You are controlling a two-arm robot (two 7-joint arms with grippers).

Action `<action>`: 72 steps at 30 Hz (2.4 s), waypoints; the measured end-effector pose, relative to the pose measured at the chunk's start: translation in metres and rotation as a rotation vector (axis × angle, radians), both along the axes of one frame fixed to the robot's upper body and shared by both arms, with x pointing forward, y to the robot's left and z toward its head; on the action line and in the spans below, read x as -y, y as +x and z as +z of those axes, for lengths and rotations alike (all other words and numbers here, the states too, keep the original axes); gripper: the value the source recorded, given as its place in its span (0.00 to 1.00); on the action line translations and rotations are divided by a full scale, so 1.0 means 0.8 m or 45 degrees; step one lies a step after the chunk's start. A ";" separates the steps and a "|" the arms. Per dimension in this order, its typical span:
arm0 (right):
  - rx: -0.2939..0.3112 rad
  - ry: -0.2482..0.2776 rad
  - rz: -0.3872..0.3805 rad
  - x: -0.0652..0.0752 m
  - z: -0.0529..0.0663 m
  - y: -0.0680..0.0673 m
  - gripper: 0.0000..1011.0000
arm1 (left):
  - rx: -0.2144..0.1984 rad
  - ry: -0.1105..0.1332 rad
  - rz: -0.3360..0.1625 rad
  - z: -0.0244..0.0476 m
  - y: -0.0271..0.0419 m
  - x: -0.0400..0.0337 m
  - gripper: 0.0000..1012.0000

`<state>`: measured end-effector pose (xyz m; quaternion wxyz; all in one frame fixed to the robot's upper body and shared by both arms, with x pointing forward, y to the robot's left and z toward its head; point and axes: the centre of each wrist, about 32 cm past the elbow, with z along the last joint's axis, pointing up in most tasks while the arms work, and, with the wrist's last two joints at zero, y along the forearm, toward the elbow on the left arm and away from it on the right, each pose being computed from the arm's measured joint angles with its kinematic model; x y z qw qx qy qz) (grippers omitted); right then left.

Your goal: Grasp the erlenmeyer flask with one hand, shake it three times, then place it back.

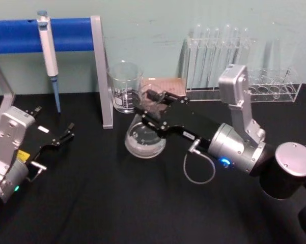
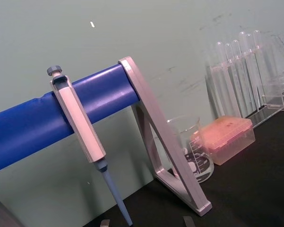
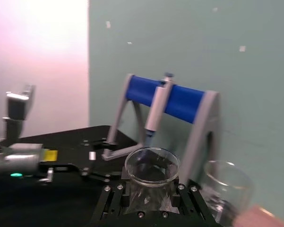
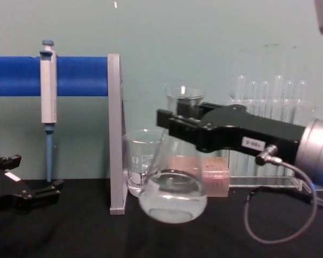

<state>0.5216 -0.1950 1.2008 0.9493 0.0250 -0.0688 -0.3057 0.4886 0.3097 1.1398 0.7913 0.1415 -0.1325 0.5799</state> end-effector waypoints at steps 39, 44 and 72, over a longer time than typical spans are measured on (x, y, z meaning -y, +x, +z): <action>0.061 0.012 -0.496 0.102 0.010 -0.019 0.45 | 0.000 0.000 0.000 0.0000 0.0000 0.0000 0.99; 0.058 0.015 -0.538 0.110 0.008 -0.022 0.45 | 0.000 0.000 0.000 0.0000 0.0000 0.0000 0.99; -0.011 0.016 -0.057 0.015 -0.004 0.010 0.45 | 0.000 0.000 0.000 0.0000 0.0000 0.0000 0.99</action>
